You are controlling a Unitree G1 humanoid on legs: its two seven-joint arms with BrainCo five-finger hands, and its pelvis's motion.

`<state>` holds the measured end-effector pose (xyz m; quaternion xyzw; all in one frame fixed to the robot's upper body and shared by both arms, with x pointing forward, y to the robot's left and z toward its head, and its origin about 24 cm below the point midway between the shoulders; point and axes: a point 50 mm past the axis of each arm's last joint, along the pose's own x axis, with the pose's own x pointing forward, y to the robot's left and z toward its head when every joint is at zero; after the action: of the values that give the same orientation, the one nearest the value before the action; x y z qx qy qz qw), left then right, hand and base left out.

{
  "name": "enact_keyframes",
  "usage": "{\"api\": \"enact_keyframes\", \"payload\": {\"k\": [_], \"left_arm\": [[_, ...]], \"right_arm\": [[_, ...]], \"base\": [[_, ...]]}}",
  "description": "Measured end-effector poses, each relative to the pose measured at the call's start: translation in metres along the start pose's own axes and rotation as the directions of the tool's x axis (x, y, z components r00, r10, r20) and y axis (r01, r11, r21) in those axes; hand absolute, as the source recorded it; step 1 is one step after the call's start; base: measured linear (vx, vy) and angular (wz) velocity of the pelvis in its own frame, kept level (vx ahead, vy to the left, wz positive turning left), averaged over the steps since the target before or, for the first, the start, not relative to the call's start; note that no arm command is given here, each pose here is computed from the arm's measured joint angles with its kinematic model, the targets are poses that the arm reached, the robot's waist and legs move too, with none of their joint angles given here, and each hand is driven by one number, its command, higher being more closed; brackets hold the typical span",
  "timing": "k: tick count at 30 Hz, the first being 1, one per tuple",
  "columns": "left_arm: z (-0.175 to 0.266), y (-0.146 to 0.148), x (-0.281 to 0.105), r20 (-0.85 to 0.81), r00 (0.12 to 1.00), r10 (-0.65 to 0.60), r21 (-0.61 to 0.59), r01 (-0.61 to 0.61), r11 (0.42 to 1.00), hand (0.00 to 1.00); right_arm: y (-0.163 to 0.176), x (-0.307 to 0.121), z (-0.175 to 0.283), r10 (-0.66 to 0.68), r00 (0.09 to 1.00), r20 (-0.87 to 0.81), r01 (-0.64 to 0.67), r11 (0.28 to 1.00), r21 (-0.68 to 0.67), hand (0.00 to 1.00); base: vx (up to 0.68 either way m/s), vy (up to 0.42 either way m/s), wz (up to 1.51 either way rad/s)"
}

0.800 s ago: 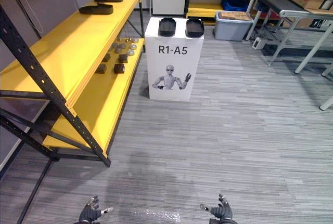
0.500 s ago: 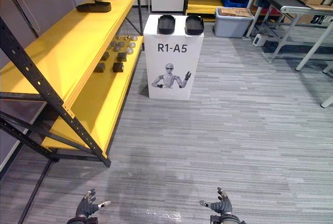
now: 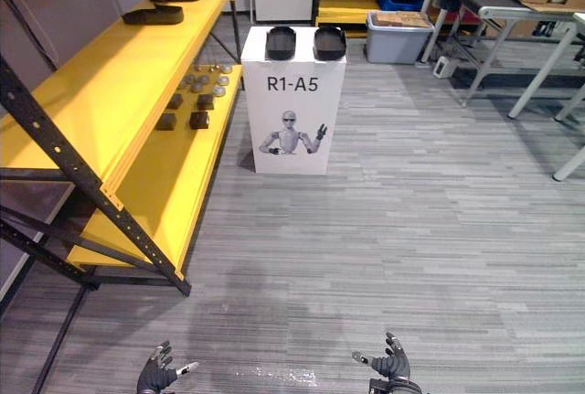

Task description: Walk over and take plastic housings, then place them on the shelf

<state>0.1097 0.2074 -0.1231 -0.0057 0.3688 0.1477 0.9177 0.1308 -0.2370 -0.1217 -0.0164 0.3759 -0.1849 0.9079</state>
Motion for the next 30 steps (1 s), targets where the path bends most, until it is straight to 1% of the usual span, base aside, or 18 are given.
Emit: {"api": "enact_keyframes", "payload": {"k": [5,8,12,15,18,20,21,23,25,26,27,29,30], "left_arm": [[0.012,-0.003,0.003,0.046,0.999,-0.007,-0.007,0.007,1.0,0.0],[0.019,-0.006,0.005,0.068,0.998,-0.013,-0.013,0.014,1.0,0.0],[0.023,-0.008,0.005,0.084,0.996,-0.018,-0.014,0.02,1.0,0.0],[0.022,-0.009,0.005,0.076,0.997,-0.017,-0.003,0.017,1.0,0.0],[0.044,-0.014,0.017,0.13,0.991,-0.023,0.008,0.022,1.0,0.0],[0.05,-0.015,0.022,0.139,0.99,-0.028,0.033,0.024,0.999,0.0],[0.054,-0.023,0.025,0.142,0.989,-0.042,0.026,0.039,0.999,0.0],[0.059,-0.028,0.028,0.151,0.987,-0.051,0.019,0.049,0.999,0.0],[0.056,-0.033,0.026,0.142,0.989,-0.049,-0.011,0.051,0.999,0.0],[0.051,-0.031,0.023,0.135,0.99,-0.033,-0.039,0.038,0.999,0.0],[0.05,-0.03,0.021,0.136,0.99,-0.028,-0.047,0.034,0.998,0.0],[0.05,-0.029,0.019,0.145,0.989,-0.028,-0.05,0.035,0.998,0.0],[0.05,-0.03,0.019,0.148,0.989,-0.029,-0.053,0.037,0.998,0.0]], "right_arm": [[-0.001,0.004,0.009,-0.028,0.999,0.017,0.027,0.999,0.043,0.0],[0.0,0.006,0.013,-0.029,0.999,0.03,0.028,0.999,0.046,0.0],[0.004,0.002,0.009,-0.017,1.0,0.023,0.016,0.999,0.046,0.0],[0.005,0.003,0.012,-0.012,0.999,0.032,0.011,0.999,0.04,0.0],[0.005,0.008,0.023,-0.012,0.998,0.062,0.01,0.999,0.035,0.0],[-0.001,0.009,0.025,-0.034,0.997,0.068,0.032,0.999,0.024,0.0],[-0.002,0.015,0.039,-0.039,0.994,0.098,0.038,0.999,0.018,0.0],[0.002,0.019,0.051,-0.035,0.991,0.129,0.032,0.999,0.025,0.0],[0.007,0.017,0.048,-0.019,0.992,0.127,0.017,1.0,0.016,0.0],[0.017,0.013,0.047,0.013,0.991,0.135,-0.015,1.0,0.007,0.0],[0.023,0.011,0.047,0.027,0.99,0.141,-0.03,0.999,0.016,0.0],[0.038,0.008,0.046,0.05,0.989,0.139,-0.061,0.995,0.079,0.0],[0.041,0.008,0.046,0.058,0.988,0.141,-0.07,0.994,0.08,0.0]], "base": [[0.06,0.022,-0.24],[0.05,0.053,-0.19],[0.1,0.073,0.02],[0.33,0.02,0.13],[0.47,-0.132,0.8],[0.6,-0.242,0.68],[0.64,-0.28,0.35],[0.61,-0.311,0.22],[0.67,-0.375,0.16],[0.53,-0.27,-0.08],[0.51,-0.218,-0.35],[0.47,-0.17,-0.54],[0.45,-0.129,-0.47]]}}
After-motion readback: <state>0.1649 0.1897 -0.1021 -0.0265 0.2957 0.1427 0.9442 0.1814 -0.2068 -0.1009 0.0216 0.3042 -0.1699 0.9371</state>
